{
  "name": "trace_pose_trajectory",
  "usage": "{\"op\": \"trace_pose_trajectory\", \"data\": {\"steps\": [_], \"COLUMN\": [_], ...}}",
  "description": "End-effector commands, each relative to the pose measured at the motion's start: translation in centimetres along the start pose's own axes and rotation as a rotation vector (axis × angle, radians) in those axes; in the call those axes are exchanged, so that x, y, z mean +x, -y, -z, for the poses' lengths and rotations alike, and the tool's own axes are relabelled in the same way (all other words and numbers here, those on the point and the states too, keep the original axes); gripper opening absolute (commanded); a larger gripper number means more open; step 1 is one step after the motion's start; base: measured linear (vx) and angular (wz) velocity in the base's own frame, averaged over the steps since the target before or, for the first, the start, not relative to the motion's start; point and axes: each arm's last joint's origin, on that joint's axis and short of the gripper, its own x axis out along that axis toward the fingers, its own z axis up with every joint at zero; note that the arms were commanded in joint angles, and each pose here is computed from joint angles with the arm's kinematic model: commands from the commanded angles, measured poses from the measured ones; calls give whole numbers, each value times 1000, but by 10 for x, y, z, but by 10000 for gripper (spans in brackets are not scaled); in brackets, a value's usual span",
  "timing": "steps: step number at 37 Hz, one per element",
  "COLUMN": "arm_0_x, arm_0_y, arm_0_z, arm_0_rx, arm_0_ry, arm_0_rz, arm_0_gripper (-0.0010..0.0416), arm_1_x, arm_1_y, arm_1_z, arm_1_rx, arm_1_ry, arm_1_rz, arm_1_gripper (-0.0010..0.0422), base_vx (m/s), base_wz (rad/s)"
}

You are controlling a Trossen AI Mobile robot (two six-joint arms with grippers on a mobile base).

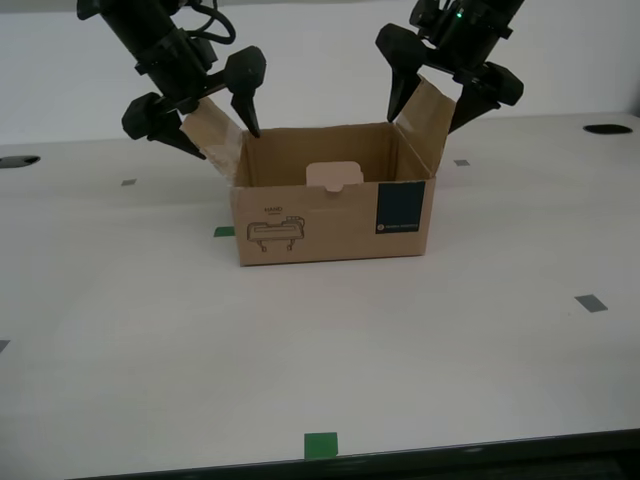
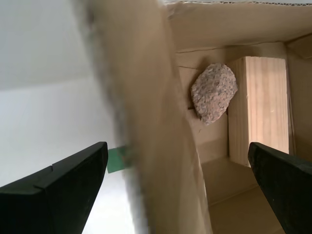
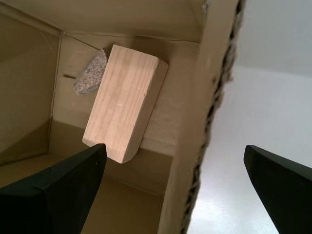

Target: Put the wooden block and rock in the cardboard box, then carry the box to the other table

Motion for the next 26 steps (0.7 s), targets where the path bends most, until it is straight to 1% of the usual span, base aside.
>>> {"op": "trace_pose_trajectory", "data": {"steps": [1,12,26], "arm_0_x": [0,0,0], "arm_0_y": [-1,-2,-2], "arm_0_z": [0,0,0], "arm_0_rx": [5,13,27], "arm_0_ry": [0,5,4], "arm_0_rz": [-4,-5,-6], "arm_0_gripper": [393,386,331], "arm_1_x": [-4,-5,-5], "arm_1_y": [2,3,4], "arm_1_z": [-3,-4,-4], "arm_1_rx": [18,19,23], "arm_1_ry": [20,26,27], "arm_1_rz": [10,13,14], "arm_1_gripper": [394,393,394], "base_vx": [0,0,0], "base_wz": [0,0,0]}}
